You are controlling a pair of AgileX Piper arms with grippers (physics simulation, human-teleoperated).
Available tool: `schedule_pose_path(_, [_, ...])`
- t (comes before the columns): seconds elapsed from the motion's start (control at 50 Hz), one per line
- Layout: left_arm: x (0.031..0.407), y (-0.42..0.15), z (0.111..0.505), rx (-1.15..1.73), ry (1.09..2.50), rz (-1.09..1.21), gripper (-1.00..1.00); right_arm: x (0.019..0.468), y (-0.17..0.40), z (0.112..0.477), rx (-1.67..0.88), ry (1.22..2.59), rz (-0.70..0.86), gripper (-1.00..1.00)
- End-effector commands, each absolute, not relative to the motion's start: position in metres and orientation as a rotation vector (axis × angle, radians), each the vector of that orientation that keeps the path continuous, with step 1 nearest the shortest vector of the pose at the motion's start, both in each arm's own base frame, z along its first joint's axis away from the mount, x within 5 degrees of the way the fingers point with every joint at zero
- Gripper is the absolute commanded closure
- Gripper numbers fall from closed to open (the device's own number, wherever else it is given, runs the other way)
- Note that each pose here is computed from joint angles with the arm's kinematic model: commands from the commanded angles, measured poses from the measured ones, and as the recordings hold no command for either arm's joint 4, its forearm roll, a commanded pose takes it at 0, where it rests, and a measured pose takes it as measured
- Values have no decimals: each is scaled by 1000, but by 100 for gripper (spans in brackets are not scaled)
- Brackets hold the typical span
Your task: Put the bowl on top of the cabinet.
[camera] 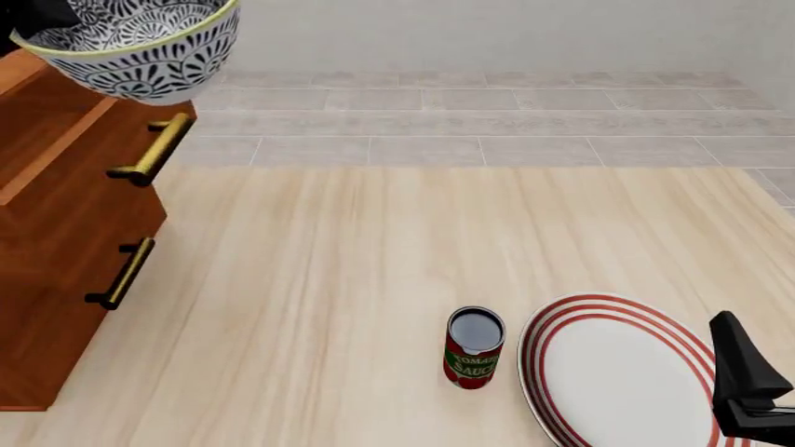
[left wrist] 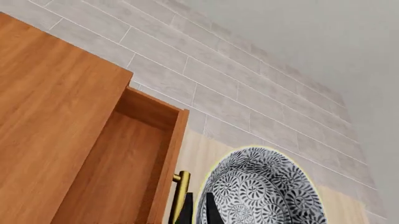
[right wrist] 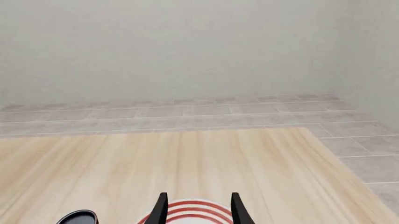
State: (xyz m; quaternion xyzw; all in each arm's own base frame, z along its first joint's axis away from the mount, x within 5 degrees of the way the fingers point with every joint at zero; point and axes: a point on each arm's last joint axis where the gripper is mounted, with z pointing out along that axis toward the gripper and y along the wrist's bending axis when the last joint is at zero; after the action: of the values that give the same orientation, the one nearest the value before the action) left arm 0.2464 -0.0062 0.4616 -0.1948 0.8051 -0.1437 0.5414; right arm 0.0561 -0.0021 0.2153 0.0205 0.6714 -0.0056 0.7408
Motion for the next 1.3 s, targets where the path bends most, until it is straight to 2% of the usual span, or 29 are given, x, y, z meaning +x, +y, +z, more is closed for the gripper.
schedule_pose_path(0.02, [238,7,467,-501,1887,-305,100,56,-2,215,44,1472,-11,-100])
schedule_pose_path(0.3, [228,19,478,-551,1853,-274,100,56,-2,216,46,1472,-9,-100])
schedule_pose_path(0.76, [224,41,474,-637,1823,-204,100,56,-2,216,46,1472,-8,-100])
schedule_pose_path(1.3, [208,61,495,-699,1780,-122,100,56,-2,215,47,1472,-7,-100])
